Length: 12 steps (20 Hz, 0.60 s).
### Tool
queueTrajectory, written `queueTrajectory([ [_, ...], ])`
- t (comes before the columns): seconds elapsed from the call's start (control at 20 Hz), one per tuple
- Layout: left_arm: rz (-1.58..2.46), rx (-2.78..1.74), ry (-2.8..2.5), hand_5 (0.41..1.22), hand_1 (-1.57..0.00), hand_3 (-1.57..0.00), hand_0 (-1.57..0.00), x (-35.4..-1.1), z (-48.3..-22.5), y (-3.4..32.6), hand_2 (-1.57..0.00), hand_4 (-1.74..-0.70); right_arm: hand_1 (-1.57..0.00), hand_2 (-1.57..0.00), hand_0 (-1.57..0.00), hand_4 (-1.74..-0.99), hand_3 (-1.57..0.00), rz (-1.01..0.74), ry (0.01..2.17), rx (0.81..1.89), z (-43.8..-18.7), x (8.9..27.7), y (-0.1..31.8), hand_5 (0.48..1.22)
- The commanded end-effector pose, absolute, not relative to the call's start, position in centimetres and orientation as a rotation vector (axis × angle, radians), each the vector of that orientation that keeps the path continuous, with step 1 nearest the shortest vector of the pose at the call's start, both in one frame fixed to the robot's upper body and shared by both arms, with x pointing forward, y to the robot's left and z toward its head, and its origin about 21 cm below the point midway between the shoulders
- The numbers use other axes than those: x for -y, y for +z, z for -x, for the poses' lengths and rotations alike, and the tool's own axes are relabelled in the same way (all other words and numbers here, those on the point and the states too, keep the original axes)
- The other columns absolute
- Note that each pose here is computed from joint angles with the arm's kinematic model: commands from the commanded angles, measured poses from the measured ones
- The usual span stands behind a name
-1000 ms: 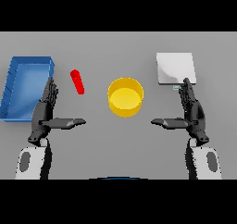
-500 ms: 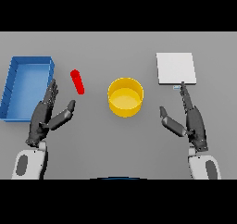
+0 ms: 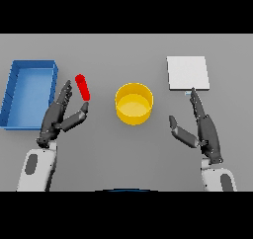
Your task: Pick up the red beaker and tilt it to pour out 1 green nut into yellow bowl. Pick up the yellow bowl and place it on the metallic measuring scale.
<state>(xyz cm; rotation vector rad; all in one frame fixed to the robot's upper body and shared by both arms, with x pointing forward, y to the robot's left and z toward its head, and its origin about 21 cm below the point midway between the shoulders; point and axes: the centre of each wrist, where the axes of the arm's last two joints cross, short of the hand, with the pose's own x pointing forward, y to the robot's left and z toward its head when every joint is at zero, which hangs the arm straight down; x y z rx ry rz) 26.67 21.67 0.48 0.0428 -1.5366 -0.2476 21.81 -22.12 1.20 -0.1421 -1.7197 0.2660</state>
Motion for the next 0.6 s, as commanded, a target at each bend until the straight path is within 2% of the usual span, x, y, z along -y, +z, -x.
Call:
queueTrajectory([
  [0.0, -0.05, 1.531, -0.252, 0.732, 0.0, 0.0, 0.0, -21.5, -27.5, 0.6, 0.0, -1.37, 0.0, 0.0, 0.0, -1.296, 0.0, 0.138, 0.267, 1.71, -21.8, 22.1, 1.0, 0.677],
  [0.15, -0.062, 1.513, -0.259, 0.739, 0.0, 0.0, 0.0, -21.1, -29.0, -0.1, 0.0, -1.38, 0.0, 0.0, 0.0, -1.312, 0.0, 0.148, 0.254, 1.708, -21.8, 22.0, 1.0, 0.681],
  [0.55, -0.059, 1.469, -0.245, 0.714, 0.0, 0.0, 0.0, -20.8, -33.2, -1.8, 0.0, -1.33, 0.0, 0.0, 0.0, -1.338, 0.0, 0.154, 0.238, 1.695, -22.0, 22.5, 1.3, 0.688],
])
